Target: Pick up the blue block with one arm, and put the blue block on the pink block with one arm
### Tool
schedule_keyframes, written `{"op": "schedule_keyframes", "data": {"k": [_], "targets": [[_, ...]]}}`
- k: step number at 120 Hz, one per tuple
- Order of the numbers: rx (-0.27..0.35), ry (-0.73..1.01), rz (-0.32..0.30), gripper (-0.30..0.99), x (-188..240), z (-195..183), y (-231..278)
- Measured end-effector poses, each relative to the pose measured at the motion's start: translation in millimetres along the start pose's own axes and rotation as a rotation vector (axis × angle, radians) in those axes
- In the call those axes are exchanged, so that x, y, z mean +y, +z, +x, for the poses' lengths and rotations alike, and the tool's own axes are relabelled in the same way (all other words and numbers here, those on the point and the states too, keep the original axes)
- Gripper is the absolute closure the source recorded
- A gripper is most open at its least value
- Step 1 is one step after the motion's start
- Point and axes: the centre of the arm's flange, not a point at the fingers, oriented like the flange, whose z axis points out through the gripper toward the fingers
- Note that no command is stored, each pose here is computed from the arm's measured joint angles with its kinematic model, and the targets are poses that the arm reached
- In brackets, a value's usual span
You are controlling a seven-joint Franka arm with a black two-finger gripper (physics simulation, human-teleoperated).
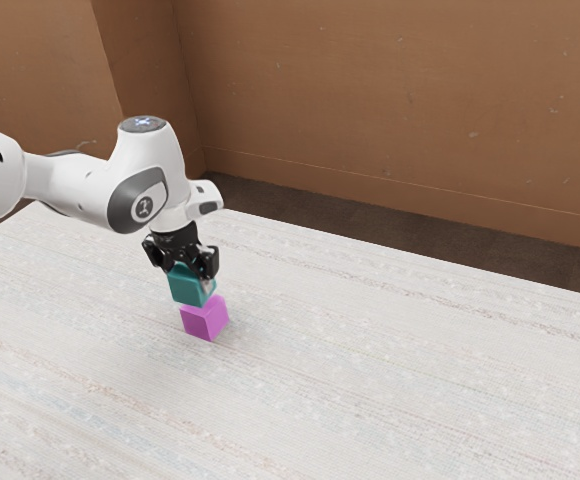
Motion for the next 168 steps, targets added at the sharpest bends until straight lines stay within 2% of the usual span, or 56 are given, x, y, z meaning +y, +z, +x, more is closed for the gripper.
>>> {"op": "schedule_keyframes", "data": {"k": [37, 86, 118, 137, 145, 160, 168], "targets": [[-0.028, 0.047, -0.005, 0.32, -5, 2, 20], [-0.035, 0.086, -0.013, 0.31, -4, 3, 28], [-0.015, 0.109, -0.024, 0.11, 0, 6, 17], [0.042, 0.127, -0.017, 0.05, 3, 7, -17], [0.093, 0.133, -0.010, 0.04, 3, 6, -49], [0.226, 0.106, -0.002, 0.02, 4, 4, -147], [0.266, 0.019, -0.034, 0.01, 10, 4, -204]]}}
